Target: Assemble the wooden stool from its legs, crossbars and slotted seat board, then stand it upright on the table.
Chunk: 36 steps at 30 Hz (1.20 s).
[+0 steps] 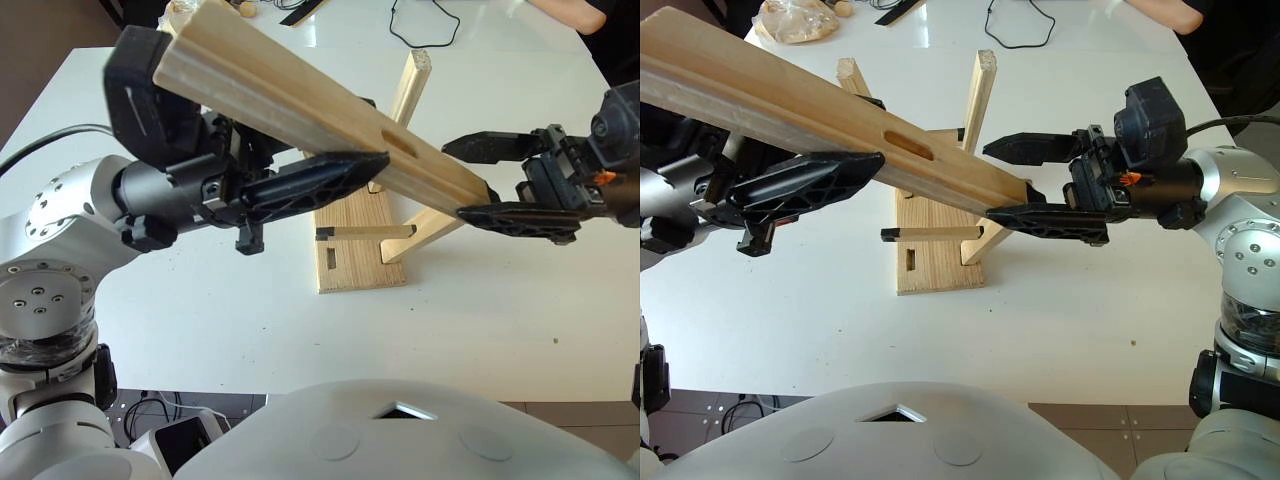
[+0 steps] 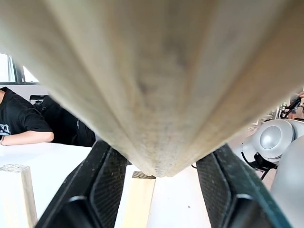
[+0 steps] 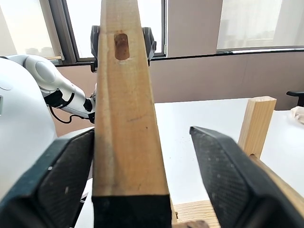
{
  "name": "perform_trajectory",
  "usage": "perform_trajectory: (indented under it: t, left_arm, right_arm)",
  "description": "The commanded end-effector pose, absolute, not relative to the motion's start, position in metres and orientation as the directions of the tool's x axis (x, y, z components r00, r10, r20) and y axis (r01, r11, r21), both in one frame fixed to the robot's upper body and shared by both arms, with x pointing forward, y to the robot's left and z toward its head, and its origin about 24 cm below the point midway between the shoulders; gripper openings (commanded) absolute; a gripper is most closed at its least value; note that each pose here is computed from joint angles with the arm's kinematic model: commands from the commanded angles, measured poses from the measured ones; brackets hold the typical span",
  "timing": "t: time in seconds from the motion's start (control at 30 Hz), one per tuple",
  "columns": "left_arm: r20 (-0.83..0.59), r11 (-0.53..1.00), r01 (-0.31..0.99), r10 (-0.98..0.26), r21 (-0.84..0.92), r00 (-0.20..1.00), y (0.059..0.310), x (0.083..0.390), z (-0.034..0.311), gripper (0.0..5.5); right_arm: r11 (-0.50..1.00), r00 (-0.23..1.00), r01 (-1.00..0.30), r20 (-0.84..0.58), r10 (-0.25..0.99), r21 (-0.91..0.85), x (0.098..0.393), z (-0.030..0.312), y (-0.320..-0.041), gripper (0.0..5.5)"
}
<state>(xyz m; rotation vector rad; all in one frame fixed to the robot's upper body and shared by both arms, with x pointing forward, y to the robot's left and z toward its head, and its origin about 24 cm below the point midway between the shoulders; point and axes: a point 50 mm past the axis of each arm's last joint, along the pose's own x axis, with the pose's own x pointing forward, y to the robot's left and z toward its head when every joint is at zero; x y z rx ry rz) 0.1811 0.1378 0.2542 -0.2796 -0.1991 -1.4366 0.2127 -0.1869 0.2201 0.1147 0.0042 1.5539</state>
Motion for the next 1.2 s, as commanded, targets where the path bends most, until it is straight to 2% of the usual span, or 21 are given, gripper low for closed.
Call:
perform_trajectory:
  t: [0.03,0.2,0.33,0.5,0.63,0.83,1.0,1.1,1.2]
  left_arm:
    - [0.357,0.095,0.993,-0.927,-0.070,0.114,0.139,0.180,0.263,2.08]
    - [0.362,0.074,0.995,-0.928,-0.063,0.092,0.140,0.177,0.268,2.08]
    - [0.393,0.088,0.995,-0.914,-0.048,0.100,0.147,0.176,0.279,2.08]
    - [0.396,0.197,0.980,-0.900,-0.002,0.181,0.173,0.180,0.298,2.08]
    - [0.317,0.261,0.965,-0.918,0.033,0.238,0.192,0.180,0.304,2.08]
    - [0.177,0.421,0.904,-0.898,0.077,0.404,0.227,0.197,0.289,2.08]
    - [0.142,0.448,0.890,-0.890,0.090,0.433,0.241,0.198,0.276,2.08]
    - [0.053,0.438,0.896,-0.899,0.079,0.435,0.243,0.198,0.251,2.08]
    - [-0.088,0.431,0.898,-0.895,0.086,0.438,0.247,0.197,0.223,2.08]
  right_arm:
    - [0.028,0.034,-0.996,0.072,0.997,0.081,0.215,0.223,-0.189,3.52]
    - [0.035,0.043,-0.996,0.093,0.995,0.084,0.215,0.225,-0.192,3.52]
    - [0.086,0.096,-0.992,0.103,0.990,0.091,0.220,0.223,-0.197,3.52]
    - [0.167,0.178,-0.981,0.109,0.978,0.099,0.226,0.220,-0.209,3.52]
    - [0.229,0.239,-0.969,0.116,0.964,0.096,0.227,0.218,-0.219,3.52]
    - [0.356,0.365,-0.929,0.092,0.927,0.103,0.230,0.204,-0.238,3.52]
    - [0.599,0.603,-0.792,-0.003,0.798,0.115,0.254,0.175,-0.270,3.52]
    - [0.634,0.631,-0.767,-0.063,0.773,0.095,0.257,0.162,-0.273,3.52]
    - [0.618,0.607,-0.784,-0.136,0.783,0.063,0.253,0.148,-0.267,3.52]
